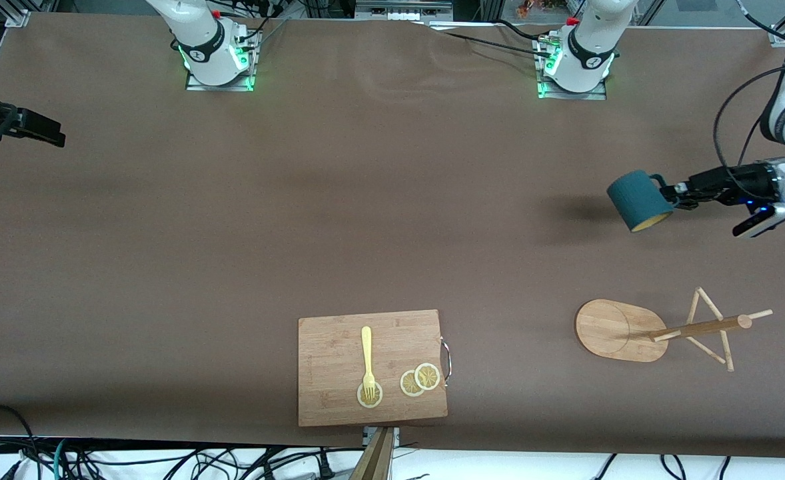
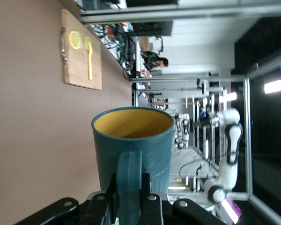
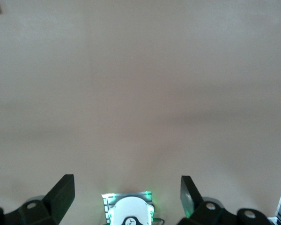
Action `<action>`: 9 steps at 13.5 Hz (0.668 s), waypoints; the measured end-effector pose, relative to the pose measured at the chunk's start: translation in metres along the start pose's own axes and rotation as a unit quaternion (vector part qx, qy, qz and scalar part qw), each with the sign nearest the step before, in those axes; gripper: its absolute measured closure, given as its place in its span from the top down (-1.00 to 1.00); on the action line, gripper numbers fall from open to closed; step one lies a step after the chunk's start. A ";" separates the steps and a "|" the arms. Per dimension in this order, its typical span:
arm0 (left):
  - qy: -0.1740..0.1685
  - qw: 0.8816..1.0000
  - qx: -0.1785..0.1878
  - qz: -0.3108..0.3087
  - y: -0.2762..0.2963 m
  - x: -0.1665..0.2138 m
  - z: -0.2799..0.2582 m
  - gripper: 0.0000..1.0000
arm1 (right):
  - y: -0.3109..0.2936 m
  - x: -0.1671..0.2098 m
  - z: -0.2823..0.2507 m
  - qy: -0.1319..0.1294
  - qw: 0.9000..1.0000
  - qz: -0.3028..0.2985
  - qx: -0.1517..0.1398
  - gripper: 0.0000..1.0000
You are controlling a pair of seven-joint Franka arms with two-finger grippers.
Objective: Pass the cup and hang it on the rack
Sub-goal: 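Carry the mug with the left gripper over to the wooden rack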
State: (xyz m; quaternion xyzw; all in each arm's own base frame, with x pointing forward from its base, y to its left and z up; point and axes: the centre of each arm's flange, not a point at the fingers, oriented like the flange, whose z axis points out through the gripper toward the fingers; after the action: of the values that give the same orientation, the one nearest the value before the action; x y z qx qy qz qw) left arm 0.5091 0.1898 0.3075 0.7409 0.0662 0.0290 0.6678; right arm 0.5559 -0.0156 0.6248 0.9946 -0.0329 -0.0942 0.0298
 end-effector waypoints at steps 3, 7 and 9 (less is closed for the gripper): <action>0.021 0.990 0.003 -0.137 0.028 0.044 -0.016 -0.58 | -0.005 -0.002 -0.003 0.010 1.000 -0.002 0.012 1.00; 0.044 0.977 0.003 -0.210 0.022 0.089 -0.021 -0.58 | -0.006 -0.001 0.002 0.006 1.000 -0.013 0.011 1.00; 0.046 0.974 -0.003 -0.222 0.011 0.096 -0.025 -0.58 | -0.007 -0.001 0.002 0.007 1.000 -0.016 0.011 1.00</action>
State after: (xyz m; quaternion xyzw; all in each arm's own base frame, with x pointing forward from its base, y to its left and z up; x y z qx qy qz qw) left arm 0.6012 0.2264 0.3172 0.7032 0.2597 -0.0853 0.6563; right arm 0.5552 -0.0091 0.6223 0.9959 -0.0176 -0.0874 0.0174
